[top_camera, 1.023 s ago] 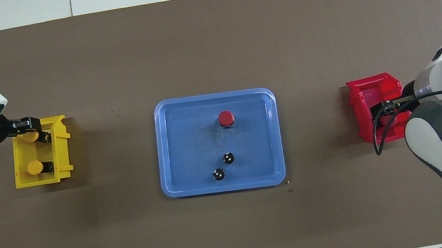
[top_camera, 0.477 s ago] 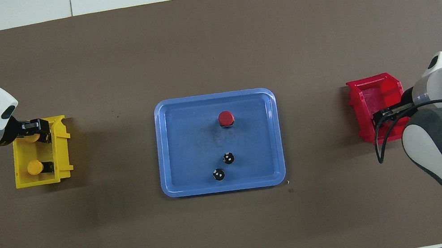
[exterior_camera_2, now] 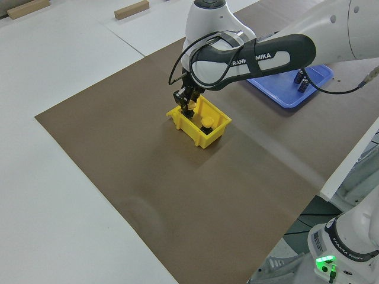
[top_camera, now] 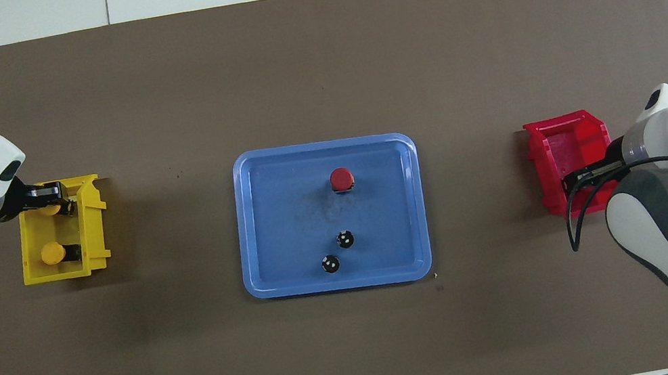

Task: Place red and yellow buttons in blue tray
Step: 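Grasp a yellow button with the left gripper while the right gripper grasps a red button, then place the yellow button in the tray while the right gripper carries the red button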

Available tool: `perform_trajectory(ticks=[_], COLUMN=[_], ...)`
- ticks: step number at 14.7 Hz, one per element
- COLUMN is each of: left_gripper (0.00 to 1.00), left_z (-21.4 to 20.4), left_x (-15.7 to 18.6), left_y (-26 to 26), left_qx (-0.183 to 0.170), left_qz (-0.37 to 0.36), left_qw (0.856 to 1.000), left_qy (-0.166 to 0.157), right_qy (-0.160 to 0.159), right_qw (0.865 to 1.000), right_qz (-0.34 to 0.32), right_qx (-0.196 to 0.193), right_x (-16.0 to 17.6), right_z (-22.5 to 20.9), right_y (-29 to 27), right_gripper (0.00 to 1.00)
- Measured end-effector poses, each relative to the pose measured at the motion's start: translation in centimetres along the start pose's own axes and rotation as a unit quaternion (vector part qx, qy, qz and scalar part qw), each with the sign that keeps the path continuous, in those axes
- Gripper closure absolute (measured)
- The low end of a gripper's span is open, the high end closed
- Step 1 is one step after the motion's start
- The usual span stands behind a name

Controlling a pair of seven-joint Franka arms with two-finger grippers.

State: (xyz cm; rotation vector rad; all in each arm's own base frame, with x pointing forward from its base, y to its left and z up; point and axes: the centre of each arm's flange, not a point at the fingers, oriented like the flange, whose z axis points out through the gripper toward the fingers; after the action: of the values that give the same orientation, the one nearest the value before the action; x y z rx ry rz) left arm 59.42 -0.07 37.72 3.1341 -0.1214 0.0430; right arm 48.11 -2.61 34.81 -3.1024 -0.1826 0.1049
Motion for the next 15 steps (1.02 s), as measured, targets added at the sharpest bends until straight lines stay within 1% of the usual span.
perform_trajectory(ticks=[1,2,3,4,5,6,7,9,11,13,15], left_gripper=[0.59,0.59,0.59,0.59,0.59,0.59,0.59,0.59,0.59,0.59,0.59], left_z=[-1.8,-4.5,-7.7,-10.6,-12.7,-13.5,-13.1,-10.8,-8.7,-6.9,-4.2], left_x=[0.4,0.8,1.1,1.2,1.3,1.3,1.3,0.2,-1.6,-2.7,-3.3], left_y=[0.0,0.2,0.4,1.0,2.5,5.0,8.8,18.5,26.6,31.5,35.0], left_qx=[-0.002,-0.004,-0.006,-0.011,-0.018,-0.024,-0.031,-0.059,-0.086,-0.107,-0.116], left_qz=[0.000,0.002,0.001,-0.005,-0.015,-0.026,-0.037,-0.053,-0.062,-0.066,-0.071], left_qw=[1.000,0.999,0.999,0.999,0.999,0.999,0.998,0.997,0.994,0.992,0.991], left_qy=[-0.017,-0.035,-0.046,-0.049,-0.045,-0.038,-0.032,-0.025,-0.015,-0.003,0.005], right_qy=[0.003,0.004,0.003,0.002,0.002,0.003,0.004,0.001,-0.012,-0.020,-0.018], right_qw=[1.000,1.000,1.000,1.000,1.000,1.000,1.000,1.000,1.000,1.000,1.000], right_qz=[0.000,0.000,0.000,0.000,0.000,0.000,-0.001,-0.003,-0.004,-0.006,-0.012], right_qx=[-0.001,-0.001,-0.001,-0.001,-0.001,-0.001,-0.002,-0.003,-0.001,0.000,-0.002], right_x=[-0.1,-0.3,-0.4,-0.5,-0.5,-0.5,-0.4,0.2,1.5,3.3,5.0], right_z=[0.3,0.6,0.9,1.0,1.0,1.0,0.9,-0.3,-3.3,-7.3,-10.5], right_y=[0.0,0.0,-0.1,-0.1,-0.1,0.0,0.0,0.1,0.2,0.2,-0.3], right_gripper=[0.44,0.46,0.47,0.54,0.59,0.59,0.59,0.59,0.59,0.59,0.59])
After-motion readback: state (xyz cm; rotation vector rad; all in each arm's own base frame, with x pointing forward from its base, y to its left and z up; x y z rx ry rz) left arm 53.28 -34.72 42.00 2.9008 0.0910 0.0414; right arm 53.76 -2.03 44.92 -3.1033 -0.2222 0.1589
